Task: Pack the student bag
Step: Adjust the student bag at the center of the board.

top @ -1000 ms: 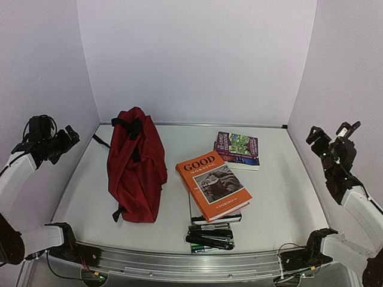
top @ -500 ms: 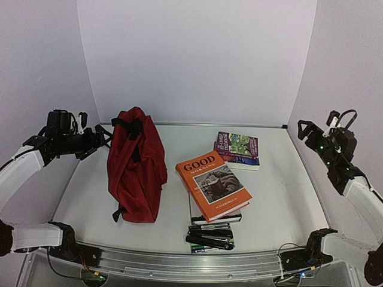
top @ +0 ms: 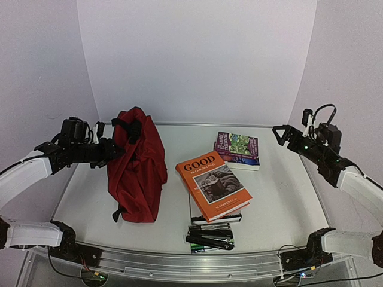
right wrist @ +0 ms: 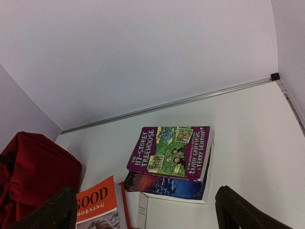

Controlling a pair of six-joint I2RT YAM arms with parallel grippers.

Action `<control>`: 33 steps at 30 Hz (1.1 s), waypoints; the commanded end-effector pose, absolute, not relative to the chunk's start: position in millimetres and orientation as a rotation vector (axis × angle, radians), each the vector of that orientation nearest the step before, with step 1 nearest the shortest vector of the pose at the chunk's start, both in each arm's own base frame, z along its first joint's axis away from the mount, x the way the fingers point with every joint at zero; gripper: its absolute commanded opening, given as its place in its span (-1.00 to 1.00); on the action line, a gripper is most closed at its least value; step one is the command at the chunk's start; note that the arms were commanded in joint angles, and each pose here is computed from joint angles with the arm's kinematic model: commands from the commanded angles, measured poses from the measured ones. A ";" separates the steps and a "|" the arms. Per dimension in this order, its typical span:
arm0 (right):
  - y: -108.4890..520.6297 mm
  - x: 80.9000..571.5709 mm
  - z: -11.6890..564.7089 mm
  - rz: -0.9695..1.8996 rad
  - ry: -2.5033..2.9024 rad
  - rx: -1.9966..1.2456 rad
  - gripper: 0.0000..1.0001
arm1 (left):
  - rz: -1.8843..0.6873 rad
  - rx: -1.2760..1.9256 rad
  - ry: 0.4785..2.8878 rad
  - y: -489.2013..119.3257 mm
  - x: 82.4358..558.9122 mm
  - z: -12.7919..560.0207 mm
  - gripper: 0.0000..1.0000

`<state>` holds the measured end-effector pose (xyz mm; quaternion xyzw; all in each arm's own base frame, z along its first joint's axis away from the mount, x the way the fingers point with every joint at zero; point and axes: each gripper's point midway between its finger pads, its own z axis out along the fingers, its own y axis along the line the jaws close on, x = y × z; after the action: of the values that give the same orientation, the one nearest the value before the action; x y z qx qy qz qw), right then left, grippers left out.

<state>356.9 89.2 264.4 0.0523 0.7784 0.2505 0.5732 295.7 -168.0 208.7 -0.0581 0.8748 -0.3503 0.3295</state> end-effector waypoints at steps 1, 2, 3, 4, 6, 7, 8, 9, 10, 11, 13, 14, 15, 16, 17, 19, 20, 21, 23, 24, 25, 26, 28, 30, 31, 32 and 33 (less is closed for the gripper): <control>99.2 359.4 287.5 0.593 1.777 0.095 0.97 | -0.756 -0.352 2.226 -134.3 310.2 205.8 -0.38; 100.0 359.1 287.1 0.593 1.776 0.097 0.97 | -0.761 -0.394 2.226 -127.2 312.2 199.6 -0.43; 100.2 359.0 286.7 0.592 1.777 0.102 0.97 | -0.776 -0.448 2.226 -117.4 315.3 192.2 -0.45; 100.5 358.8 286.4 0.591 1.777 0.106 0.97 | -0.798 -0.504 2.227 -107.4 317.9 184.6 -0.48; 100.8 358.2 285.4 0.589 1.779 0.111 0.96 | -0.874 -0.651 2.236 -83.3 321.0 160.9 -0.60; 100.7 357.7 284.7 0.588 1.779 0.112 0.97 | -0.893 -0.697 2.244 -76.6 321.2 148.7 -0.63; 100.4 357.4 283.4 0.586 1.781 0.115 0.97 | -0.888 -0.738 2.249 -68.0 322.2 138.6 -0.64; 100.0 357.1 282.7 0.583 1.782 0.117 0.97 | -0.864 -0.766 2.263 -60.8 323.2 128.4 -0.64; 100.0 357.0 281.8 0.581 1.783 0.117 0.97 | -0.832 -0.793 2.282 -53.5 324.0 118.3 -0.65; 99.6 356.7 280.8 0.578 1.785 0.119 0.97 | -0.799 -0.823 2.303 -46.9 324.1 108.6 -0.64; 98.9 356.2 279.4 0.574 1.788 0.121 0.97 | -0.733 -0.886 2.345 -34.3 322.6 90.9 -0.56; 98.7 355.7 278.7 0.572 1.789 0.121 0.97 | -0.685 -0.914 2.370 -27.9 320.2 85.4 -0.42; 98.3 355.2 278.6 0.570 1.788 0.122 0.97 | -0.629 -0.930 2.387 -21.3 318.6 82.6 -0.36; 97.8 354.7 278.4 0.566 1.788 0.123 0.97 | -0.576 -0.939 2.399 -15.3 317.0 82.1 -0.31; 97.1 354.2 278.2 0.562 1.788 0.123 0.97 | -0.529 -0.935 2.398 -9.9 315.8 86.4 -0.27; 96.2 353.2 278.4 0.556 1.786 0.122 0.97 | -0.427 -0.919 2.376 2.5 311.5 104.0 -0.11; 95.8 353.1 278.3 0.552 1.786 0.121 0.97 | -0.368 -0.912 2.353 10.4 308.6 116.9 -0.02; 95.5 353.0 278.0 0.549 1.787 0.120 0.97 | -0.310 -0.907 2.329 18.1 304.6 130.7 0.09; 94.9 352.9 276.8 0.543 1.789 0.120 0.97 | -0.207 -0.905 2.275 32.5 295.2 157.4 0.20; 95.0 352.8 276.1 0.541 1.790 0.119 0.96 | -0.171 -0.901 2.245 37.9 290.3 170.5 0.25; 95.0 353.1 274.7 0.538 1.793 0.118 0.96 | -0.173 -0.889 2.215 38.8 288.1 183.2 0.32; 95.2 353.5 273.5 0.537 1.796 0.116 0.96 | -0.185 -0.875 2.186 38.2 285.9 195.1 0.38; 96.9 355.3 272.0 0.534 1.803 0.109 0.96 | -0.296 -0.819 2.151 24.3 287.5 210.0 0.51; 101.7 357.5 270.7 0.538 1.813 0.095 0.97 | -0.451 -0.741 2.150 2.1 294.5 214.7 0.63; 104.7 358.9 270.6 0.542 1.817 0.088 0.97 | -0.513 -0.706 2.151 -6.6 298.9 215.4 0.69; 110.5 359.3 270.4 0.551 1.822 0.074 0.97 | -0.585 -0.658 2.180 -18.7 304.4 211.8 0.72; 116.9 360.2 270.3 0.561 1.829 0.062 0.97 | -0.641 -0.606 2.205 -28.8 310.3 207.9 0.74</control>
<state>354.7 101.0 261.0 0.0475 0.7837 0.2365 0.5723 296.9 8.5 223.3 -0.3019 0.8378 -0.1701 0.4219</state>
